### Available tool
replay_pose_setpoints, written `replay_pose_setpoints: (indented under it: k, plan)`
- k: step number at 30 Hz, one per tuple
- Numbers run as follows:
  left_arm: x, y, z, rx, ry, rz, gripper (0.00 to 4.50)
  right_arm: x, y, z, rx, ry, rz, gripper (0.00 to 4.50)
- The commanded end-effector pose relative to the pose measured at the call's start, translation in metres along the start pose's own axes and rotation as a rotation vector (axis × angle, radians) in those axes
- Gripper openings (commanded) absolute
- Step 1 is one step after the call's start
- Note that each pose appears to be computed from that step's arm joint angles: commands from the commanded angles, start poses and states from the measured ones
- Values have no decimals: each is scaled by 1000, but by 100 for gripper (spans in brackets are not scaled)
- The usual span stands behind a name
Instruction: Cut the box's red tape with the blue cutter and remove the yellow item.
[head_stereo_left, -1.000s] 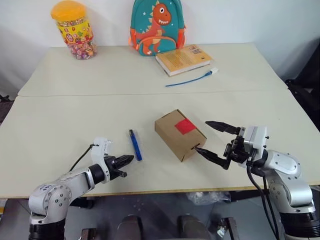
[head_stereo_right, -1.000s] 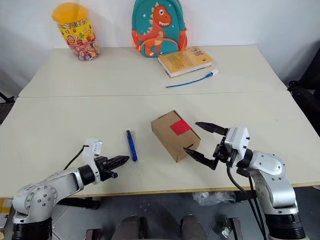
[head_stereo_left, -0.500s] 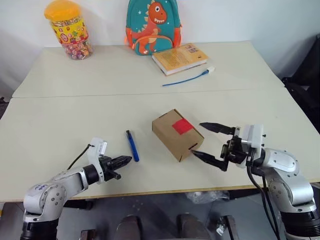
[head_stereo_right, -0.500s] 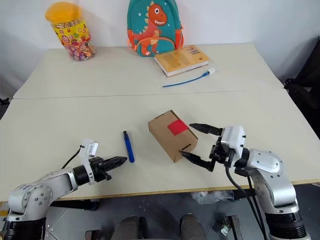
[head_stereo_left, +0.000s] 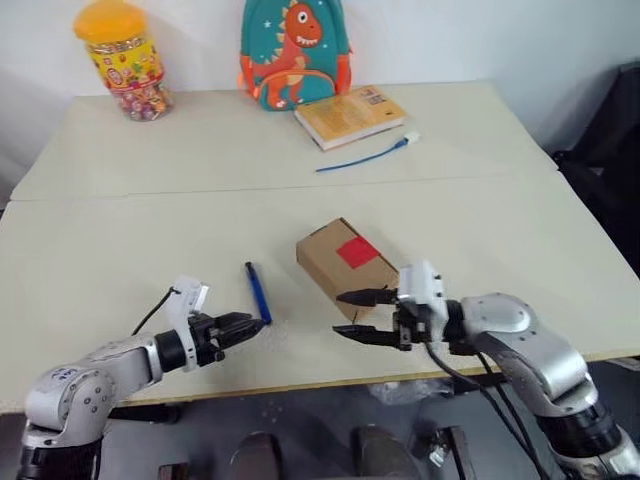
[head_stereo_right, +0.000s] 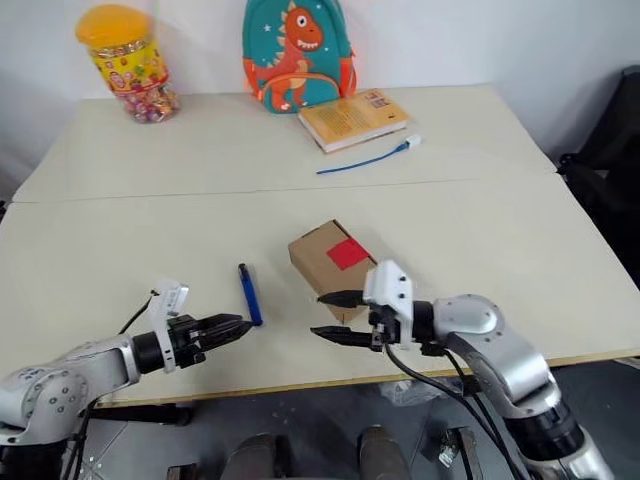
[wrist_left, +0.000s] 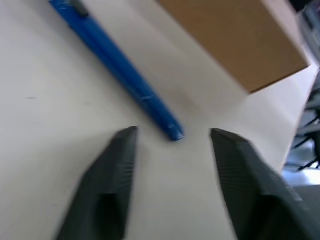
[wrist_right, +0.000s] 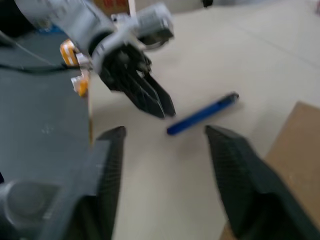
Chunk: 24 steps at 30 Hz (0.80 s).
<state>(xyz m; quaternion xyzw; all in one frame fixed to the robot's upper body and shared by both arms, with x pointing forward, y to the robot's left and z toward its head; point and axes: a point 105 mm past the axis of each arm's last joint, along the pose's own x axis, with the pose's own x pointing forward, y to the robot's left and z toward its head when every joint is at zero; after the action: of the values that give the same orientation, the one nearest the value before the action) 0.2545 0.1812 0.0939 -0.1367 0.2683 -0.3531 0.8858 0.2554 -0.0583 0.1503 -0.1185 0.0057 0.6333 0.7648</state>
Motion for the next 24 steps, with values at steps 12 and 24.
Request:
replay_pose_setpoints:
  k: [12, 24]
  plan:
    - [-2, 52, 7, 311, 47, 253, 4, 57, -48, -31, -60, 111, -248, 0]
    - [29, 40, 2, 431, 115, 176, 4, 53, -41, 12, -255, 71, -152, 0]
